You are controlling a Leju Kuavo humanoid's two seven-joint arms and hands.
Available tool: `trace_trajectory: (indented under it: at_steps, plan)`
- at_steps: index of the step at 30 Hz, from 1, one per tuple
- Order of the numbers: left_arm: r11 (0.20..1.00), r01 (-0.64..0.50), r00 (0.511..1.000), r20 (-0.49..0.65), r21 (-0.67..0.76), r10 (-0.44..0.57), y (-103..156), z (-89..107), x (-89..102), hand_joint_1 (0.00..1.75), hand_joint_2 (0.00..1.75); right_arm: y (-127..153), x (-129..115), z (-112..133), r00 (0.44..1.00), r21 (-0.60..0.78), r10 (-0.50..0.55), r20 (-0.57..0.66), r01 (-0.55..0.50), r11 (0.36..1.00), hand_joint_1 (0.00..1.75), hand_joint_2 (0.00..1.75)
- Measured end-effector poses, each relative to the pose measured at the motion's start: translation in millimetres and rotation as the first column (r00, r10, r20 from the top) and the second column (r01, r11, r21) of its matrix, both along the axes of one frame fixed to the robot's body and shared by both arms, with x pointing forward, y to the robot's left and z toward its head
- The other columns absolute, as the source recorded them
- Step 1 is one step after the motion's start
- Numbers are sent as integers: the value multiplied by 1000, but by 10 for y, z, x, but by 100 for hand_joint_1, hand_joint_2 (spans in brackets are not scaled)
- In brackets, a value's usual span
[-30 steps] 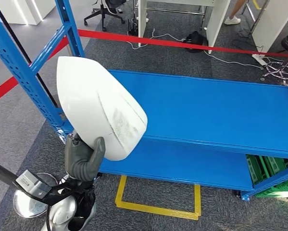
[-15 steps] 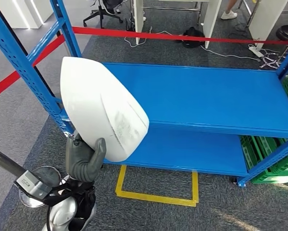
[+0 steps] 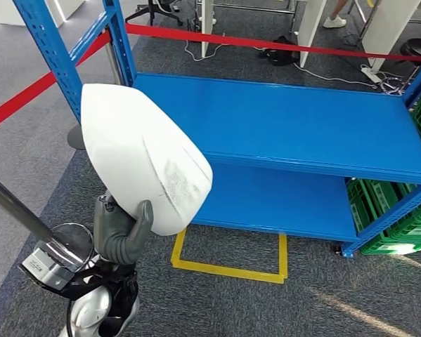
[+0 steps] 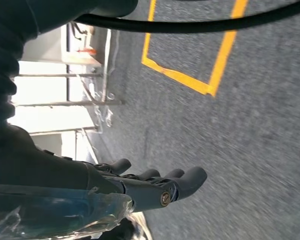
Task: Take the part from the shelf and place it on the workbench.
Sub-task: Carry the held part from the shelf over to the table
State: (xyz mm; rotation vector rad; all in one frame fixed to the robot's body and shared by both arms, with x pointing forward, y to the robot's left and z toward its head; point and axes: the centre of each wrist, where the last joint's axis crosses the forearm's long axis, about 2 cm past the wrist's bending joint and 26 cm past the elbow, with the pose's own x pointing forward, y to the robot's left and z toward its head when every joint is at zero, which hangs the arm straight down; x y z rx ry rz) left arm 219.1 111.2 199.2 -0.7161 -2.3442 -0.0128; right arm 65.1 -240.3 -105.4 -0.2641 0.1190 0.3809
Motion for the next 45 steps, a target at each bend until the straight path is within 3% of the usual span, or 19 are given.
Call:
trace_trajectory:
  at_steps: [37,45]
  plan:
    - [1000,-10,1000,-4,8,10,31,-28,-19,175,175,-8,8,0,1000,0,19,3,-19,1000,0,175]
    - [997,-71,997,7,-6,71,37,-28,-31,175,175,-6,31,4,1000,0,26,14,-26,1000,0,175]
